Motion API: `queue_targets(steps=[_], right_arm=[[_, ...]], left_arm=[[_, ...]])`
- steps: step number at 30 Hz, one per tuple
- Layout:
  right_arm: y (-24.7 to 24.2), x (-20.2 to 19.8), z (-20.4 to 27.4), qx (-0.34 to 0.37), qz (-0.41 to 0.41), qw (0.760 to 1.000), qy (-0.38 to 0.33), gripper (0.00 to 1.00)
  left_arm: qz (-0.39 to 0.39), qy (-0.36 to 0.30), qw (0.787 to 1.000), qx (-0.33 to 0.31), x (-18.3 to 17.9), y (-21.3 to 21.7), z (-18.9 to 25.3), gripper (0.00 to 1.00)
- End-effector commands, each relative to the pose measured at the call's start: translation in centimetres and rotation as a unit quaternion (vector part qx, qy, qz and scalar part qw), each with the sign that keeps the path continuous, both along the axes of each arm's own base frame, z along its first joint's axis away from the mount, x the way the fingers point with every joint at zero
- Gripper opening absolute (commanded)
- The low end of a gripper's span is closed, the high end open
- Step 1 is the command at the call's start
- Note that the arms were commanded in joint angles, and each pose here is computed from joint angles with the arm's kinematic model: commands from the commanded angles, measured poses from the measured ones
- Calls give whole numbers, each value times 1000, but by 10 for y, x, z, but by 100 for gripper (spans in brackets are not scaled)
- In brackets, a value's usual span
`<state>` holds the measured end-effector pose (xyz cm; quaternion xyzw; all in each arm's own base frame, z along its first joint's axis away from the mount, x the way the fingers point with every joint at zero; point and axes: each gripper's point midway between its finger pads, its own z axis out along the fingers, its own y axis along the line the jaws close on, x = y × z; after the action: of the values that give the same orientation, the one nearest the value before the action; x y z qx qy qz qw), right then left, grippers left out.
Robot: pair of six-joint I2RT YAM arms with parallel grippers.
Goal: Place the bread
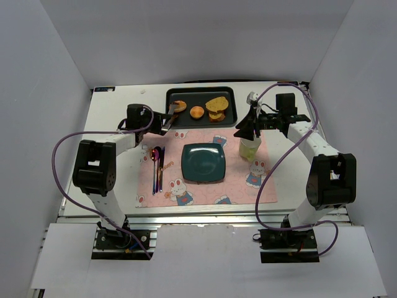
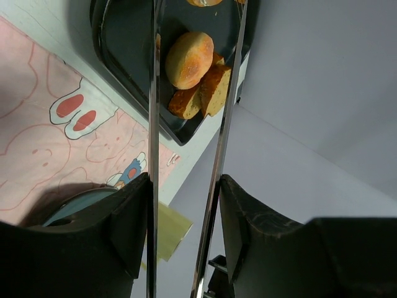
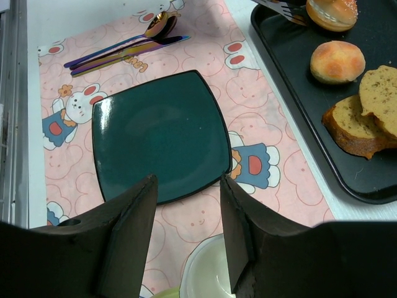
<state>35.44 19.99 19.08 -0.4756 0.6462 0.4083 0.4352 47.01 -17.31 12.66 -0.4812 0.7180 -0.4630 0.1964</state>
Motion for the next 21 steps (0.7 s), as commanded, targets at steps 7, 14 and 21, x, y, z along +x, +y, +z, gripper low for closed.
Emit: queue_targets(steps=[7,14,21], right_arm=[[-2,0,15,10,8,1000,-23,50],[-2,0,17,11,9,1000,-26,50],[-4,-2,18,11,9,1000,-23,50]], left_arm=[[5,-21,1000,-5,11,-1,11,50],[8,-18,1000,-11,11,-2,4,32],[4,-29,999,-19,9,-4,10,14]])
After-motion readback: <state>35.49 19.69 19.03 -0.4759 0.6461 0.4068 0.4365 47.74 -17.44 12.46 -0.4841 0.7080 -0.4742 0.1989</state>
